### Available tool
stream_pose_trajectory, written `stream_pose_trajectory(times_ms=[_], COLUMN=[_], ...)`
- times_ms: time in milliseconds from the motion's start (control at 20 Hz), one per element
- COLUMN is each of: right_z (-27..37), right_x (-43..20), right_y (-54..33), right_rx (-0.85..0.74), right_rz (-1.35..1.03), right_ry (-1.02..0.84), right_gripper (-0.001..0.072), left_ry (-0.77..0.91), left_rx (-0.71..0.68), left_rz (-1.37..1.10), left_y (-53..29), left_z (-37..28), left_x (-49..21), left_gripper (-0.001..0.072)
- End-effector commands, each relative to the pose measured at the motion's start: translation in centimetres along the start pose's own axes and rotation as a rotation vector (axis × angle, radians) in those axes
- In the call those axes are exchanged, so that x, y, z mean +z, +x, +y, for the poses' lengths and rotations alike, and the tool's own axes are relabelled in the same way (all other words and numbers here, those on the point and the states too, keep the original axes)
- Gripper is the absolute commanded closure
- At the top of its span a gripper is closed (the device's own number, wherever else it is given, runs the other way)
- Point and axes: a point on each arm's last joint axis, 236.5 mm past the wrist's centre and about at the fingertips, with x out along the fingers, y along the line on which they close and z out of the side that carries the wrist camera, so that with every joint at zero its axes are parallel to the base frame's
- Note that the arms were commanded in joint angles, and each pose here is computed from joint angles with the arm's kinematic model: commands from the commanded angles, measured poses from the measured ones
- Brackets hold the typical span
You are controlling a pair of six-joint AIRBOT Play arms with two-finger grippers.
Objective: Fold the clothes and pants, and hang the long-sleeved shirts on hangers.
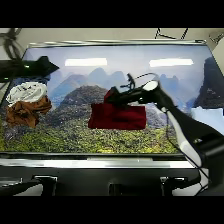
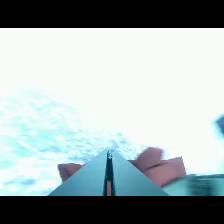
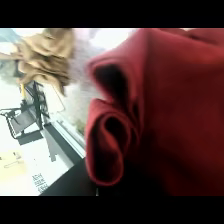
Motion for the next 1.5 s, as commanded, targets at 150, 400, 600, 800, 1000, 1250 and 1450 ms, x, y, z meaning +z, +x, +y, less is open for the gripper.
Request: stream_pose_trajectory(times_ms=[150,400,600,800,1000,1250,1450], right_z=[-0.9,-0.5,-14.4,-22.8,-20.6,-19.4,-16.8], right_x=[-1.5,2.3,3.6,-0.4,-0.6,1.0,2.8], right_y=[8.0,-4.3,-19.9,-23.1,-16.3,-12.0,-13.6], right_rx=[0.109,0.098,-0.414,-0.524,-0.260,-0.159,-0.125], right_rz=[0.028,0.002,-0.061,-0.011,0.033,0.001,-0.012], right_ry=[0.129,-0.009,0.097,0.347,0.265,0.254,0.148], right_gripper=[0.0013,0.0013,0.0021,0.0044,0.0044,0.0167,0.0677], left_ry=[0.097,0.108,0.109,0.108,0.104,0.094,0.095], left_rx=[-0.002,-0.002,-0.003,-0.003,-0.004,-0.006,-0.006], left_rz=[-0.120,-0.118,-0.118,-0.118,-0.117,-0.117,-0.117], left_y=[-6.8,-6.8,-6.8,-6.8,-6.8,-6.7,-6.7], left_z=[-3.5,-3.5,-3.5,-3.5,-3.6,-3.6,-3.6], left_x=[1.7,1.6,1.6,1.6,1.6,1.6,1.6], left_gripper=[0.0681,0.0681,0.0680,0.0680,0.0680,0.0680,0.0680])
